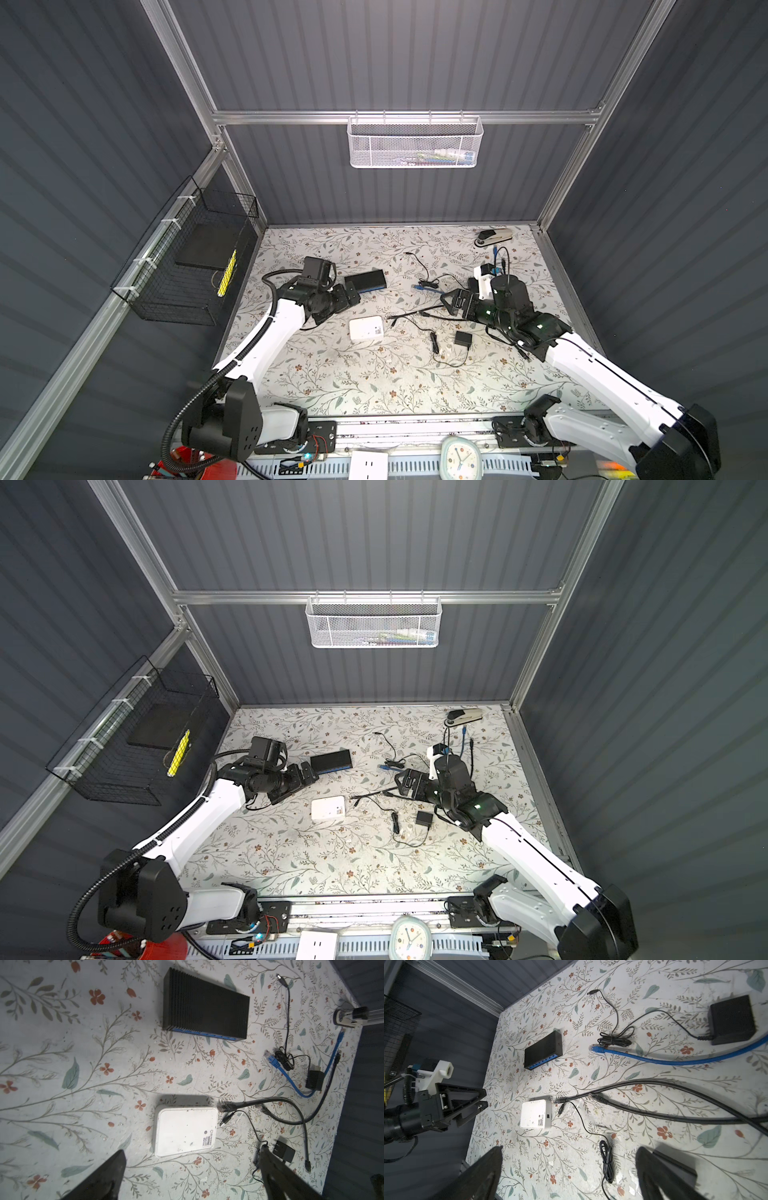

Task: Insert the plug into the switch port
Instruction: 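Move the left gripper toward the white switch while the right gripper nears the cables, then lower the left gripper over the white switch and close on it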

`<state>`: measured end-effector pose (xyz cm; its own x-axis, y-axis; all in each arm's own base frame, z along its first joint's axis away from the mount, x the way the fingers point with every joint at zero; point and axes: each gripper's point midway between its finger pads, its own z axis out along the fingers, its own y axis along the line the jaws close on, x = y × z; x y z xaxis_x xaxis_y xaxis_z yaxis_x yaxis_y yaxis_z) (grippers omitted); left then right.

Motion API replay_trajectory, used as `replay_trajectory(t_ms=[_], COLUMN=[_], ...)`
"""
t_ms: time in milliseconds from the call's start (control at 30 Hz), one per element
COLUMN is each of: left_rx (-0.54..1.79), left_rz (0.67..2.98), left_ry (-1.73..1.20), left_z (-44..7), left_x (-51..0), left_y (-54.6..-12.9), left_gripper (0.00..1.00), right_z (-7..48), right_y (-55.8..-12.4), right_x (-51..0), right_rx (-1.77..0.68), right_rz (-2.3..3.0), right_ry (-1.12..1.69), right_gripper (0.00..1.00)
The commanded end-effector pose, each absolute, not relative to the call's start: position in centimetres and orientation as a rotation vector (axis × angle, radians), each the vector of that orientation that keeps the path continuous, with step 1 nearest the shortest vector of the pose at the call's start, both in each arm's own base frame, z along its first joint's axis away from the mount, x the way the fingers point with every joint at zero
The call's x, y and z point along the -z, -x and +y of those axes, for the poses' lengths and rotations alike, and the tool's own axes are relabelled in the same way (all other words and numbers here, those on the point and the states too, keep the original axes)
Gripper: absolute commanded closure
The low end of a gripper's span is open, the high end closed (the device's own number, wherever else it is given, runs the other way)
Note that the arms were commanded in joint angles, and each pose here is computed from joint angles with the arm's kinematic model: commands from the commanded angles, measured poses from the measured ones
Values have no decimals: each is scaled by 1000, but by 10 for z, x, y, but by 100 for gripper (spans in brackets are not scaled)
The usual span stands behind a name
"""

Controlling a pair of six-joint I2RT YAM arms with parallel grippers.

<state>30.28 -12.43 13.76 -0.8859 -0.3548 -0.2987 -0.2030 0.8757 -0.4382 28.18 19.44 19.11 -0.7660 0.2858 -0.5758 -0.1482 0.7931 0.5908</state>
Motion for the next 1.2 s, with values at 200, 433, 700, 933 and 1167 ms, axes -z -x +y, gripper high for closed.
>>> replay_trajectory(t_ms=[200, 433, 700, 933, 1167], left_rx=[434, 328, 220, 236, 300], left_rz=[2835, 2867, 2990, 3003, 2952], left_ry=[487, 368, -189, -375, -534], left_z=[-113, -130, -158, -163, -164], left_x=[-111, -108, -105, -108, -107], left_y=[-291, -308, -312, -311, -296], left_gripper=[0, 0, 0, 0, 2], right_z=[195, 199, 194, 189, 207], right_y=[-293, -300, -301, -298, -286], right_x=[-196, -203, -209, -208, -212], right_rx=[-873, -890, -929, -952, -1084], right_rz=[2259, 2263, 2232, 2213, 2202], right_ry=[-66, -39, -45, -54, 50], right_gripper=[1, 1, 1, 1, 1])
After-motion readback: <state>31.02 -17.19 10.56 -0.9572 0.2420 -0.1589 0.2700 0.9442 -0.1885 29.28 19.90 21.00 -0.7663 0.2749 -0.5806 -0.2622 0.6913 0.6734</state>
